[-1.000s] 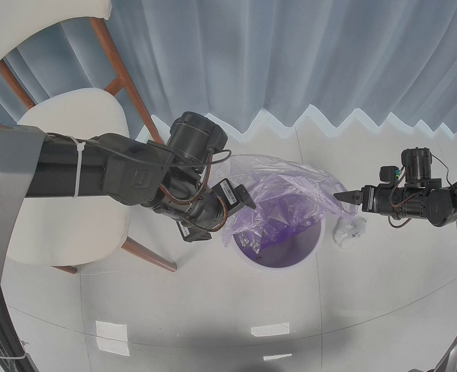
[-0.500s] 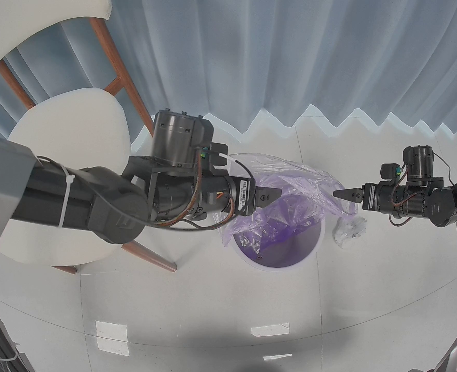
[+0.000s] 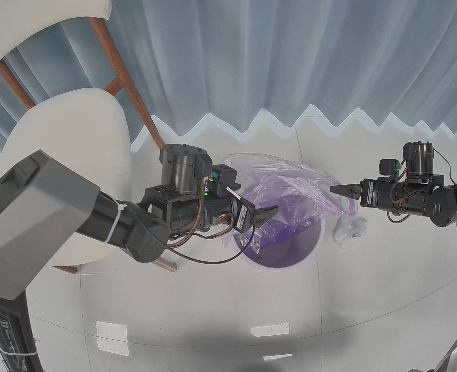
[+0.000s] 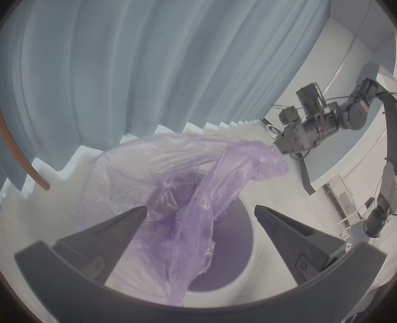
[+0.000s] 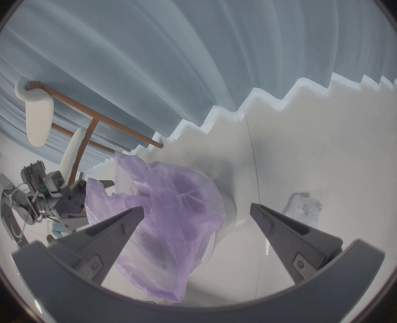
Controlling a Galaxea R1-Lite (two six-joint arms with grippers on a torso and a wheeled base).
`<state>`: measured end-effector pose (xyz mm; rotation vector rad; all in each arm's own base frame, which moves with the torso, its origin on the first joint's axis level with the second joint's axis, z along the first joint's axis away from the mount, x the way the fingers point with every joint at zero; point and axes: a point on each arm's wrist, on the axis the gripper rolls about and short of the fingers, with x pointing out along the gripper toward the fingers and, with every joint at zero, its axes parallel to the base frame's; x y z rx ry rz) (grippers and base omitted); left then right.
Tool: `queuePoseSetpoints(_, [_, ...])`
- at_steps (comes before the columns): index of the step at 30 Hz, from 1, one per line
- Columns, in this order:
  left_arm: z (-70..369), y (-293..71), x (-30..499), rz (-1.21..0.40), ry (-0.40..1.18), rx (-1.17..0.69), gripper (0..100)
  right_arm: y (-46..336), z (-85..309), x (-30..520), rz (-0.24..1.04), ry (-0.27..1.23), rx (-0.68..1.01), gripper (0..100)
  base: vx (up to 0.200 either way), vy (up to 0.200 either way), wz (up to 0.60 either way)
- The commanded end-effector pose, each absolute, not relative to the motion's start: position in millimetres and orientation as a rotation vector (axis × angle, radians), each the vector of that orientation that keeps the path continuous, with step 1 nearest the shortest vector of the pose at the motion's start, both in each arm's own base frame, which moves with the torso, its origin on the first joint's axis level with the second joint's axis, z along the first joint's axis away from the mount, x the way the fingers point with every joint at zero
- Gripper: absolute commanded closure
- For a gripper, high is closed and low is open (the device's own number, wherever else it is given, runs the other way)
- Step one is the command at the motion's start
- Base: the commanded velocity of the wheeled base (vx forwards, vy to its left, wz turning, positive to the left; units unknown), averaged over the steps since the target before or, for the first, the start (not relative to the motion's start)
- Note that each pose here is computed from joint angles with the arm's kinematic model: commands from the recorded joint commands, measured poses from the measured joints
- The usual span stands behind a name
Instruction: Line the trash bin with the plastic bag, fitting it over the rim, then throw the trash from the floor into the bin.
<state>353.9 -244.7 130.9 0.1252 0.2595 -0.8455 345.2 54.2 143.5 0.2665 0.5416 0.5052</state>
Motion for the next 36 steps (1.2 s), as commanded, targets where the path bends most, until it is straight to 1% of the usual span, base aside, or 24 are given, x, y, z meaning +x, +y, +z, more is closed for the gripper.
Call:
queuePoseSetpoints(1, [100.0, -257.6, 366.8, -0.859, 0.301, 0.137, 100, 55.4, 145.6, 344.9, 0.508, 0.537, 0.273, 0, 0.0, 0.0, 0.0])
queuePoseSetpoints(6, [100.3, -268.4, 361.1, -0.903, 0.282, 0.135, 100, 59.6, 142.5, 350.2, 0.53, 0.524, 0.258, 0, 0.0, 0.0, 0.0])
queuePoseSetpoints(9, [96.7, -274.2, 349.2, -0.932, 0.305, 0.143, 100, 70.1, 134.6, 358.1, 0.576, 0.509, 0.252, 0, 0.0, 0.0, 0.0])
queuePoseSetpoints(12, [99.5, -276.7, 338.5, -0.968, 0.311, 0.146, 100, 76.3, 125.8, 369.1, 0.6, 0.502, 0.245, 0, 0.0, 0.0, 0.0])
queuePoseSetpoints(18, [95.8, -277.7, 332.1, -0.99, 0.316, 0.176, 100, 89.0, 124.7, 391.5, 0.627, 0.464, 0.227, 0, 0.0, 0.0, 0.0])
queuePoseSetpoints(19, [96.2, -277.2, 331.5, -0.993, 0.312, 0.186, 100, 89.5, 125.6, 394.0, 0.628, 0.458, 0.225, 100, 0.0, 0.0, 0.0])
queuePoseSetpoints(23, [92.5, -271.2, 322.8, -1.038, 0.32, 0.225, 100, 90.6, 134.5, 399.6, 0.629, 0.425, 0.22, 100, 0.0, 0.0, 0.0])
queuePoseSetpoints(28, [77.7, -263.8, 313.4, -1.091, 0.34, 0.292, 100, 90.5, 128.8, 402.4, 0.625, 0.434, 0.221, 100, 0.0, 0.0, 0.0])
queuePoseSetpoints(36, [62.8, -274.8, 290.2, -1.213, 0.361, 0.349, 100, 92.3, 127.7, 430.8, 0.575, 0.379, 0.217, 100, 0.0, 0.0, 0.0])
